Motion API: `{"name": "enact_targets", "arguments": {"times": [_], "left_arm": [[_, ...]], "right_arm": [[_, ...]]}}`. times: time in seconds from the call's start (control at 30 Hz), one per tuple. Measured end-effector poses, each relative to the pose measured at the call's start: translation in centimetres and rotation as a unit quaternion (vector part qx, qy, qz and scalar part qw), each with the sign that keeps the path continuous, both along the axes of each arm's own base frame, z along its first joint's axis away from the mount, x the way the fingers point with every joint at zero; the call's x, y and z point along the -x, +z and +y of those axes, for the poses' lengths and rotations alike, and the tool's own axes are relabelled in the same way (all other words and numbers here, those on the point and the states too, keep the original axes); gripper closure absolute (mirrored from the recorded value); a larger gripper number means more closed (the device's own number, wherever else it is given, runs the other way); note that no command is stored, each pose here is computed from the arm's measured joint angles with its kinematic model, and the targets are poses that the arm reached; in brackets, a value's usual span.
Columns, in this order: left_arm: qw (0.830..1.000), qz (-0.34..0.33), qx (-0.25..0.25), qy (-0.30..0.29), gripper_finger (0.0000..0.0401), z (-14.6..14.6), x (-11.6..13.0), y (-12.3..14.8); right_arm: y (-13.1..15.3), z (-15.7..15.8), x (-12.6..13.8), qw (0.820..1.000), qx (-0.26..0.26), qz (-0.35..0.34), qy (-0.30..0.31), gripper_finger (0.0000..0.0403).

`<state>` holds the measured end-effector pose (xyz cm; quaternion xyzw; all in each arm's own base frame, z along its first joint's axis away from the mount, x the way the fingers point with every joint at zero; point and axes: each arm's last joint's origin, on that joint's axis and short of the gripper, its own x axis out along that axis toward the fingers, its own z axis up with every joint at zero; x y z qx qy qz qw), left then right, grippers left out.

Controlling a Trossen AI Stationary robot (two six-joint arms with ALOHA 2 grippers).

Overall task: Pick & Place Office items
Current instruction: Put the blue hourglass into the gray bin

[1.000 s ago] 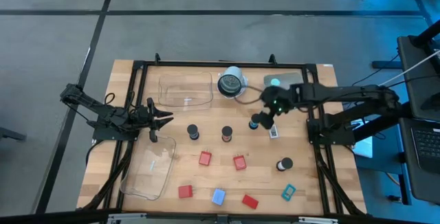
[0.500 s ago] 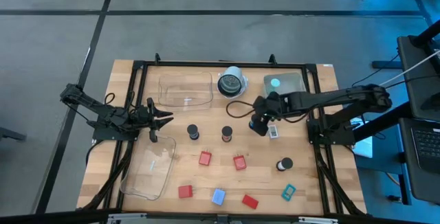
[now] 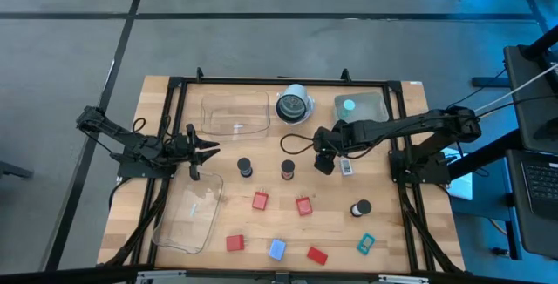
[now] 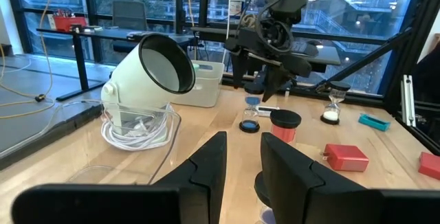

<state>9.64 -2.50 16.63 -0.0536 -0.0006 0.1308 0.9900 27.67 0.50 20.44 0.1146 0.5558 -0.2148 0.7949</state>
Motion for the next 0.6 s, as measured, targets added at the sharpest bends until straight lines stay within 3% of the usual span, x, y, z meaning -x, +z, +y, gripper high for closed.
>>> {"name": "enact_targets", "arguments": {"times": [0.2,0.5,0.6], "left_arm": [[1.0,0.0,0.0,0.0,0.0315,0.0,0.0,0.0],[1.0,0.0,0.0,0.0,0.0315,0.0,0.0,0.0],[1.0,0.0,0.0,0.0,0.0315,0.0,0.0,0.0]], "right_arm": [[-0.22,0.09,-0.14,1.0,-0.014,0.002,0.003,0.0064],[-0.22,0.12,-0.13,1.0,-0.023,-0.001,-0.012,0.0179],[-0.22,0.12,-0.14,1.0,-0.022,-0.002,-0.013,0.0188]]}}
